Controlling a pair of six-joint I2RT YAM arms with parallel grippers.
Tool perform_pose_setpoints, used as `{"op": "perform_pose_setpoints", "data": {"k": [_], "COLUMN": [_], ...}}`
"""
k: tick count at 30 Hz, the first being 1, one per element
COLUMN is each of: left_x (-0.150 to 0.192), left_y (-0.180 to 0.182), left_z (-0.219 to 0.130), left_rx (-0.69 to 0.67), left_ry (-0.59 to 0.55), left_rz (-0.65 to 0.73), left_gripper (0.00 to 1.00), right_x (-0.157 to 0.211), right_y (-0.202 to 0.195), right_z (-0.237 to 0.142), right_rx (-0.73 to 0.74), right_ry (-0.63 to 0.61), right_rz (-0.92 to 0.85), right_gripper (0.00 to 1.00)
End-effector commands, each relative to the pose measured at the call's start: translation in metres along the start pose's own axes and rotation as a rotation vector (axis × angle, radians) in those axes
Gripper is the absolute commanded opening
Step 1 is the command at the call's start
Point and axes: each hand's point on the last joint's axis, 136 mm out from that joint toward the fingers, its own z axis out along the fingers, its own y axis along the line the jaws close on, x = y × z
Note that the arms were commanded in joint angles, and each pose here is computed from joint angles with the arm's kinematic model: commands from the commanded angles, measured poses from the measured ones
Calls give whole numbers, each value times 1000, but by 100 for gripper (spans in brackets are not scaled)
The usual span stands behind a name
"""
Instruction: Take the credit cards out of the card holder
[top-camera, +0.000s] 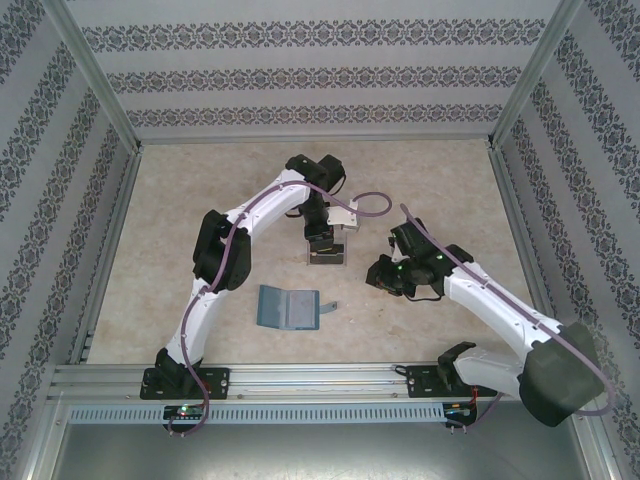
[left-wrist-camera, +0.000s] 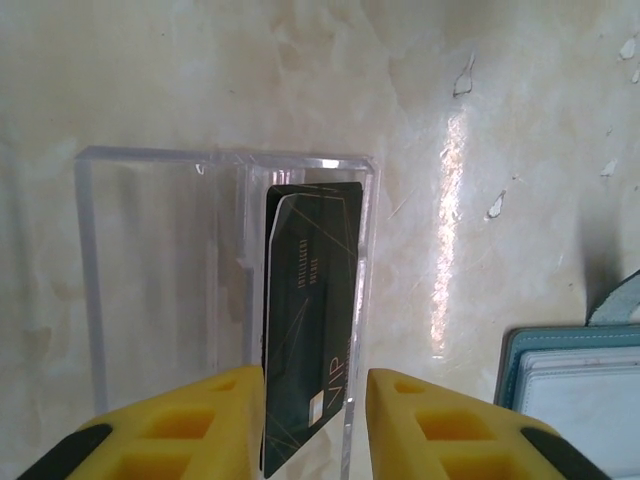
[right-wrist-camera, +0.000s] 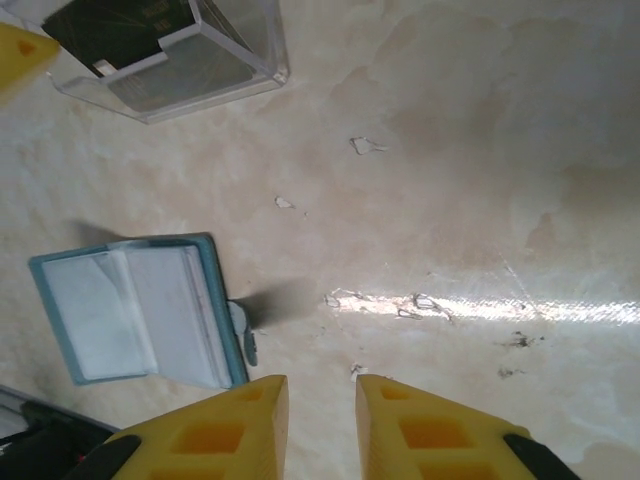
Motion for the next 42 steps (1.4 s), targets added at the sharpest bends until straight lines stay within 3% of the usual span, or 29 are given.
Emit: {"op": "perform_pose_setpoints", "data": {"k": [1,9,16,21,36,42], "left_x": [-9,-22,-8,-8,15,14], "left_y": [-12,7,27,29,12,1], "left_z": [-10,-27,-33,-32,-44,-49], "left_rx": [20,-146,-315,-332,-394,-372], "left_ry": [-26,-146,-180,-215,-227,-277], "left_rz": [-20,-186,-379,-445,-496,-547], "left_gripper": [34,36,37,37,37,38], "right_x": [0,-5,-2,-8,-12,-10], "right_y": [5,-3,3,13,27,8], "right_z": [-5,-20,-26,-42,-54,-50], "right_rx": [-54,-44,-83,-110,-142,-86], "right_ry": [-20,-98,-82,-114,-155,-183], "right_rz": [132,405,588,634,634,648], "right_gripper": [27,32,35,42,44,44]}}
